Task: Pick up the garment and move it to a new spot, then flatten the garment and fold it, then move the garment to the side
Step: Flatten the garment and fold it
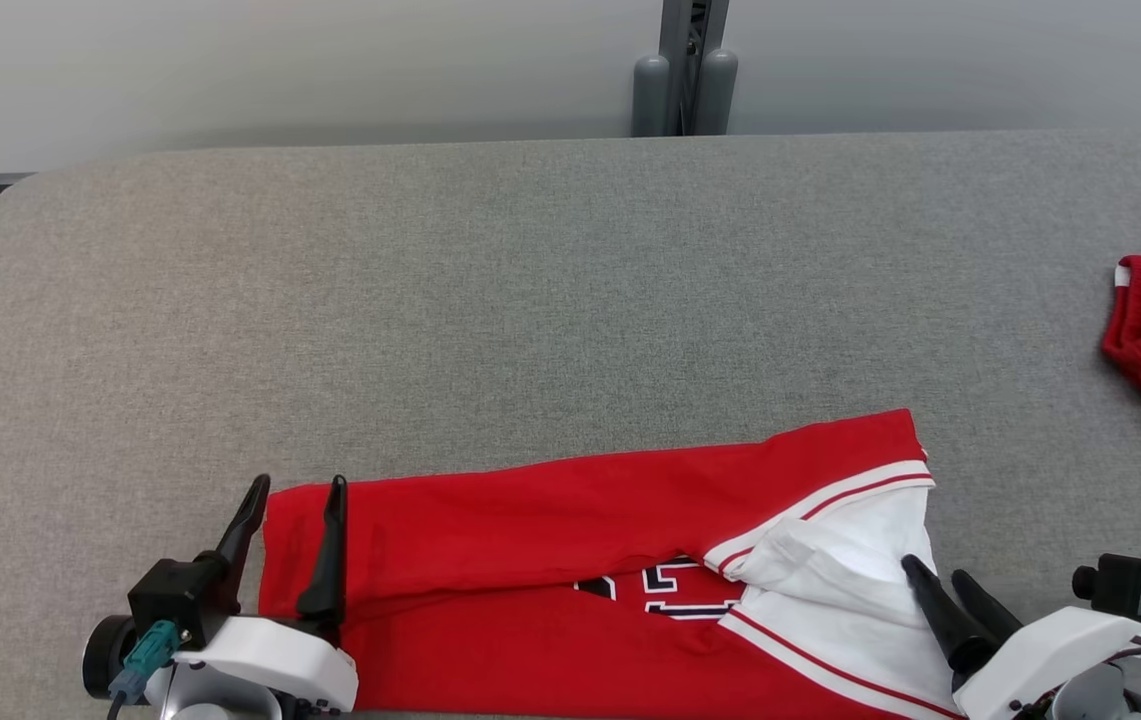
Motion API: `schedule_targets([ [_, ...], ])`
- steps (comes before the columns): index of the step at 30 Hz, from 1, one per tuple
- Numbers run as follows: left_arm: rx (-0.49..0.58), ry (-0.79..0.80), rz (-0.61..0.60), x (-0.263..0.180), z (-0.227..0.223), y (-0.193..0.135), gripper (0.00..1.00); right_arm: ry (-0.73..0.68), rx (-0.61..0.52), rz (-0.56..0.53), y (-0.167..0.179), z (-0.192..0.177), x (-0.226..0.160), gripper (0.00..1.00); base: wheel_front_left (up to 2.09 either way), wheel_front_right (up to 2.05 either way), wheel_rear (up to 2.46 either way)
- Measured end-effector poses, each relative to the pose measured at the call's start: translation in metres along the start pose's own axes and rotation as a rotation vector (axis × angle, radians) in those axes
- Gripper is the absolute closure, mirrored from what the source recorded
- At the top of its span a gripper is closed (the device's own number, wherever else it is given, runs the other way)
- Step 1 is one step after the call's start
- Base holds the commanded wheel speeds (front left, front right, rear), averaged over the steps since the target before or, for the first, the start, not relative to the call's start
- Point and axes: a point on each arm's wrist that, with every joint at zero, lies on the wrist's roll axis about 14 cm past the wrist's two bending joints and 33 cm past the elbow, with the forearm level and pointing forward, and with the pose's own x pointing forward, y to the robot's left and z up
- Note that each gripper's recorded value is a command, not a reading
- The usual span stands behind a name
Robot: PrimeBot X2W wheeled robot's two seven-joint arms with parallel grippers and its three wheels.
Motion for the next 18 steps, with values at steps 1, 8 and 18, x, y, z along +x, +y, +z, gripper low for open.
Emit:
schedule_targets([
  [1, 0.000, 0.000, -0.001, 0.001, 0.000, 0.000, 0.00, 0.005, 0.005, 0.005, 0.001, -0.001, 0.001, 0.00, 0.00, 0.00, 0.00],
  [8, 0.005, 0.004, -0.009, 0.002, -0.001, -0.002, 0.00, 0.045, 0.041, 0.039, 0.011, -0.011, 0.006, 0.00, 0.00, 0.00, 0.00],
  [18, 0.006, 0.003, 0.001, 0.001, -0.001, 0.001, 0.00, 0.079, 0.082, 0.092, 0.029, -0.020, 0.016, 0.00, 0.00, 0.00, 0.00],
])
